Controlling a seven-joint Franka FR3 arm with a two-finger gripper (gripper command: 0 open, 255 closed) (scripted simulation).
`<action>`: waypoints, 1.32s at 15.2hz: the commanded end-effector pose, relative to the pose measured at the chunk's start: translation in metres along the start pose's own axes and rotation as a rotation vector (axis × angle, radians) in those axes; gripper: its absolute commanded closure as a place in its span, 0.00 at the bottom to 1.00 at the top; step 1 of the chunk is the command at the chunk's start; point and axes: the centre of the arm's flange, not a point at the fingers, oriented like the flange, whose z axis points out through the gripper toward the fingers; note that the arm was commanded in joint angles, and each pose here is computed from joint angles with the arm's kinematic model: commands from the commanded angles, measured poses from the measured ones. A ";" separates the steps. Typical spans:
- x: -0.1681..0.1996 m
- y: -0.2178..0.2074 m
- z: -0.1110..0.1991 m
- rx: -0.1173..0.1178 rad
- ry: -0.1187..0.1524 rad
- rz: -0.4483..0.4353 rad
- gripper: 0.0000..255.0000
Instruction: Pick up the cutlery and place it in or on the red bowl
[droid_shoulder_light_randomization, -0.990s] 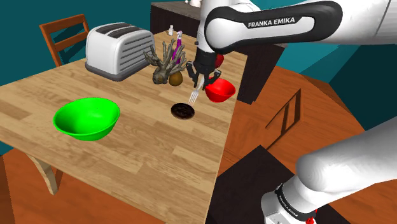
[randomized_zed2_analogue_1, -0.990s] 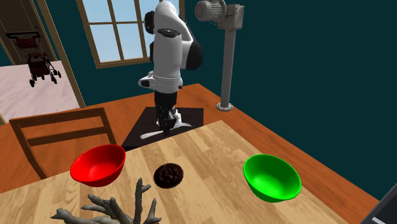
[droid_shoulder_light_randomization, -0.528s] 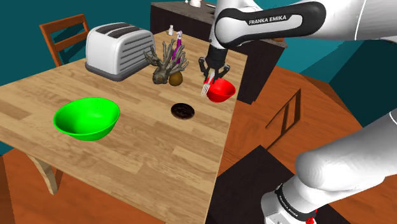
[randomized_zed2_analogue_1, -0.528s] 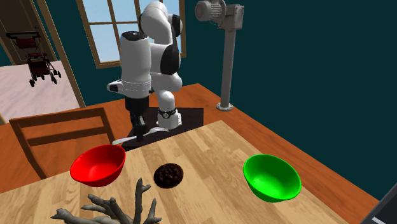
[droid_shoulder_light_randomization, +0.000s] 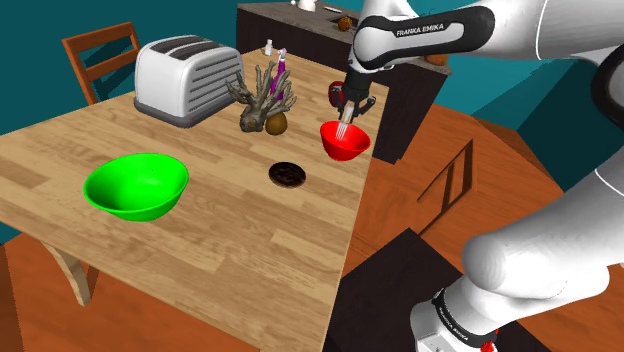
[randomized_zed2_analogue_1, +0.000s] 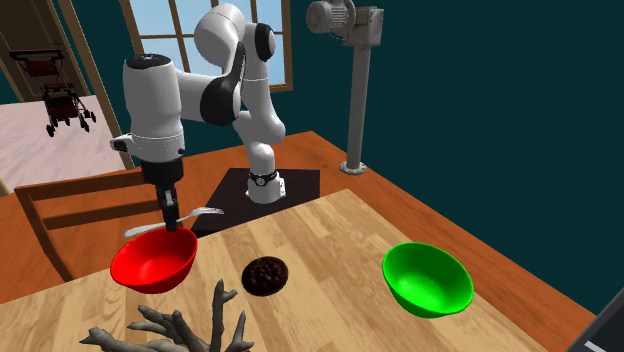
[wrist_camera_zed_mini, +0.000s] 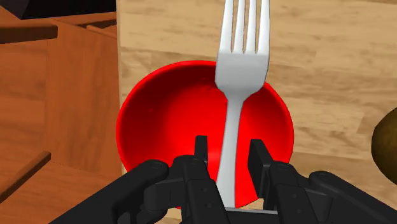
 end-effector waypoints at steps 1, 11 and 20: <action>0.027 0.008 0.001 0.000 0.001 -0.001 1.00; 0.061 0.021 0.045 0.000 0.001 -0.001 1.00; 0.058 0.020 0.064 0.000 0.001 -0.001 1.00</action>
